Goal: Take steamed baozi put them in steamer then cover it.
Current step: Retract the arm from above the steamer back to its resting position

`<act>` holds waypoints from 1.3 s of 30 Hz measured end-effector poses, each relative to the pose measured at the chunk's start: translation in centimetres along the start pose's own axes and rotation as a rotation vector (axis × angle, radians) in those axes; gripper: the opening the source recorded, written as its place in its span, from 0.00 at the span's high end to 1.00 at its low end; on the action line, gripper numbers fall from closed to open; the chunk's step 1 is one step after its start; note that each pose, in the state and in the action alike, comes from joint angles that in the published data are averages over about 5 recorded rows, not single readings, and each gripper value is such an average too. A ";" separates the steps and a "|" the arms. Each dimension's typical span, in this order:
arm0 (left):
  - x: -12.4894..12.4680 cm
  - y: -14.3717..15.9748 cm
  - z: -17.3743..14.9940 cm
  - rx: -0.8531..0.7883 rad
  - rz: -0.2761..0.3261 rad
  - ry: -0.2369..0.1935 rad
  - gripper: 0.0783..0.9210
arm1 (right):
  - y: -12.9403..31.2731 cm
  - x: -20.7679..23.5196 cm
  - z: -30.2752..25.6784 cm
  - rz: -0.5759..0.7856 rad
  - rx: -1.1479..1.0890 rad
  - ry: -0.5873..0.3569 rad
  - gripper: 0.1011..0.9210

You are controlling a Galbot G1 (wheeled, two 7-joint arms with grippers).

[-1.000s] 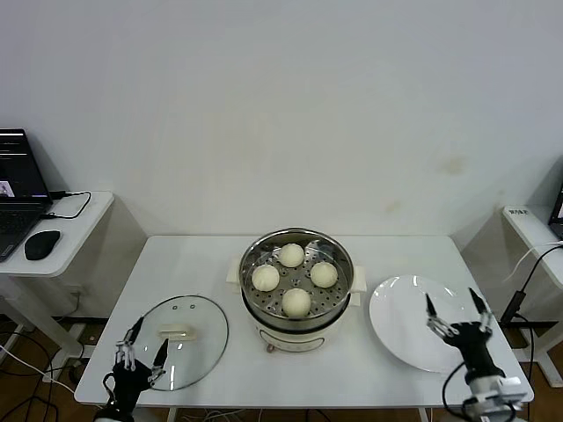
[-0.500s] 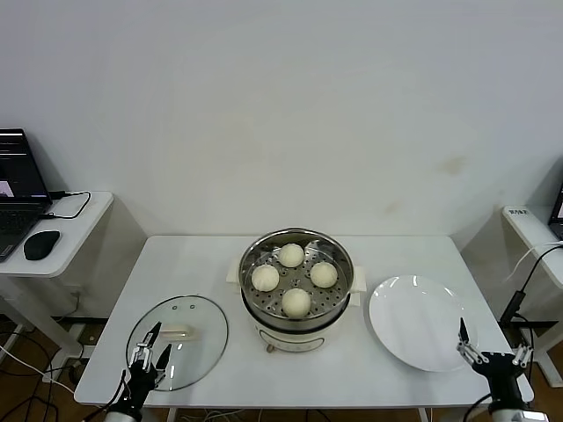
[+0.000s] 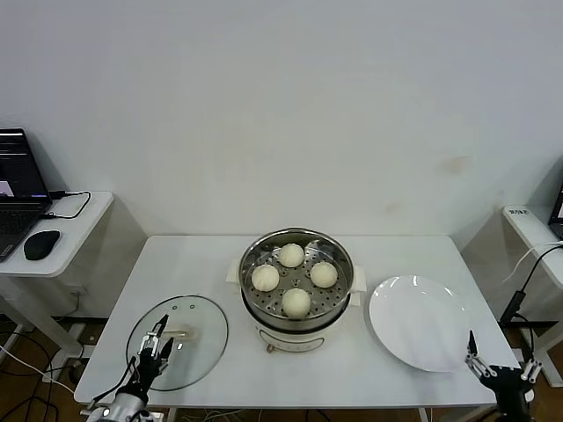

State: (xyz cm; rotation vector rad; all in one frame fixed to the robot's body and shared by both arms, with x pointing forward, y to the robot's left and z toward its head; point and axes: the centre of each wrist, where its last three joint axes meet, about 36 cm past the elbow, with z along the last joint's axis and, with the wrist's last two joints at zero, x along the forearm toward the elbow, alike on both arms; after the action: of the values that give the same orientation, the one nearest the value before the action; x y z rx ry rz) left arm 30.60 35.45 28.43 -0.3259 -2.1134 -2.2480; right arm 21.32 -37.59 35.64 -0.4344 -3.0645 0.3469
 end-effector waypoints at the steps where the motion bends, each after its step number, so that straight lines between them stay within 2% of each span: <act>1: -0.3 0.0 0.2 -0.004 0.001 0.000 0.12 | 0.0 0.1 0.1 0.002 0.001 0.002 0.12; 11: -3.0 0.3 1.5 -0.030 0.001 0.008 0.12 | 0.3 0.5 0.6 0.013 0.005 0.014 0.12; 23: -4.8 0.2 1.6 0.004 -0.001 0.022 0.12 | 0.7 0.8 1.0 0.006 0.015 0.022 0.12; 26: -5.0 -0.1 1.5 0.017 0.003 0.026 0.17 | 0.8 0.8 1.1 0.001 0.016 0.025 0.12; 39: -5.1 -1.4 1.5 0.058 0.021 0.042 0.62 | 1.2 0.7 1.5 -0.011 0.021 0.031 0.12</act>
State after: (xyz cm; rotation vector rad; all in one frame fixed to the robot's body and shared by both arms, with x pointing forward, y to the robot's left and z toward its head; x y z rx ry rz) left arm 35.50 36.44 26.22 -0.2945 -2.1397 -2.1580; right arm 20.85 -36.58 33.92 -0.4179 -3.0294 0.3674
